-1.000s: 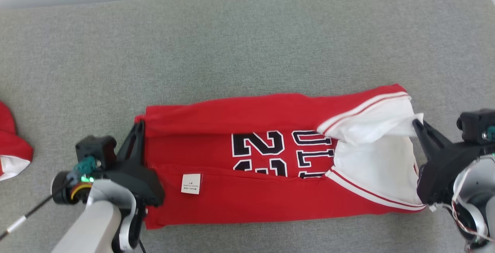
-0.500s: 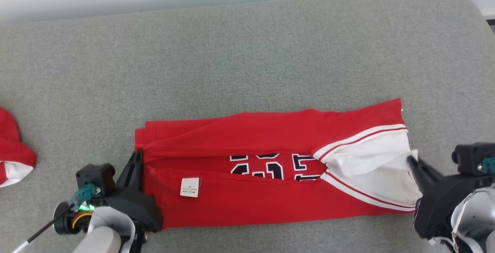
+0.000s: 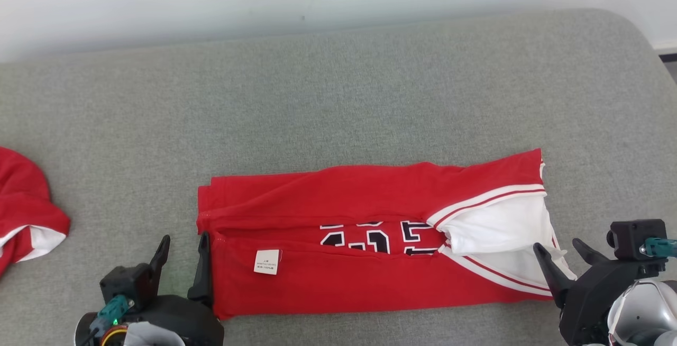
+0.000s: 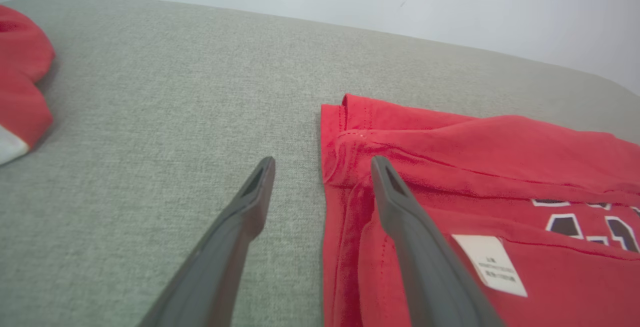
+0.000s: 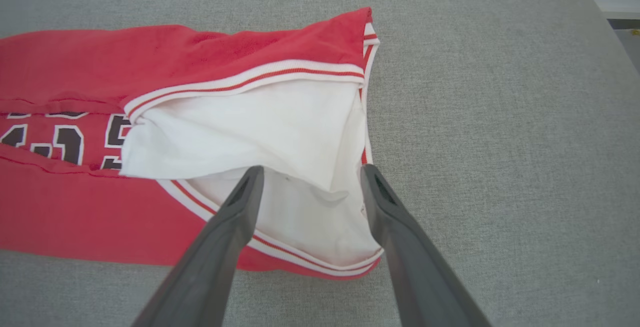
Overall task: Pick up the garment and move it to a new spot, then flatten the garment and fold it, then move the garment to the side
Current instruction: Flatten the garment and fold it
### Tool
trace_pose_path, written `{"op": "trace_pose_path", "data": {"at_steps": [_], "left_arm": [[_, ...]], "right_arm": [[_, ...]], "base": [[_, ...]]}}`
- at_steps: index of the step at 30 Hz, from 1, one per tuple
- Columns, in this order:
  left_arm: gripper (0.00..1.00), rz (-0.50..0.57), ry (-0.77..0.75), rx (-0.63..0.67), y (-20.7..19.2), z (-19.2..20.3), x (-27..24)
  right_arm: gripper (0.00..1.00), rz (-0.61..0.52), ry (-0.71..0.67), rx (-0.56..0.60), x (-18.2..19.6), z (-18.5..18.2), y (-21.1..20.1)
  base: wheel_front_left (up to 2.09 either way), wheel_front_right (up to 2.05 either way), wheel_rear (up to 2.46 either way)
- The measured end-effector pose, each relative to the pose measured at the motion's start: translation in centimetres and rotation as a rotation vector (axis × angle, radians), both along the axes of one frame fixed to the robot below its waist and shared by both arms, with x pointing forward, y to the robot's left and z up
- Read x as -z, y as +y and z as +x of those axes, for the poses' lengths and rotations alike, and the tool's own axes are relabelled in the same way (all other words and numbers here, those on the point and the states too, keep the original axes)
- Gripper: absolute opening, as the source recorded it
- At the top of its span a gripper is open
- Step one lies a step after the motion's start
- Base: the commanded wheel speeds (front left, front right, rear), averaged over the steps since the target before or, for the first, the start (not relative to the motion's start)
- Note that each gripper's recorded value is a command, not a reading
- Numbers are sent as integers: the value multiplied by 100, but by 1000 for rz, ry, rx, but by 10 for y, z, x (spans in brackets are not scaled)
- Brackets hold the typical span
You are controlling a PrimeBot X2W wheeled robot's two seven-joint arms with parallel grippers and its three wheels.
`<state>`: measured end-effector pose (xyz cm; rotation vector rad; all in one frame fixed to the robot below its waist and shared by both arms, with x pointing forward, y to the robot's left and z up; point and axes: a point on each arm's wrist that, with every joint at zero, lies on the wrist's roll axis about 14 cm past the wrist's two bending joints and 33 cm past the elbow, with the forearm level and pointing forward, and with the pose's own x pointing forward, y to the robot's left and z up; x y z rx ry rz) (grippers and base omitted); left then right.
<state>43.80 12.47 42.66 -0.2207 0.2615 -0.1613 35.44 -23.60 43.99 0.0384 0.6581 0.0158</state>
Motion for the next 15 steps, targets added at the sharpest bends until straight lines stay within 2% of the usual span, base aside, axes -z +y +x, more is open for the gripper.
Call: {"op": "trace_pose_path", "data": {"at_steps": [9, 15], "left_arm": [[100, -58, -196, 9, 1, -22, -54], [100, -64, -262, -26, 15, -46, -68]], "right_arm": [[100, 17, -51, 39, -9, -1, -7], [100, 39, -47, 60, -4, 1, -9]], "base": [[0, 0, 0], [0, 0, 0]]}}
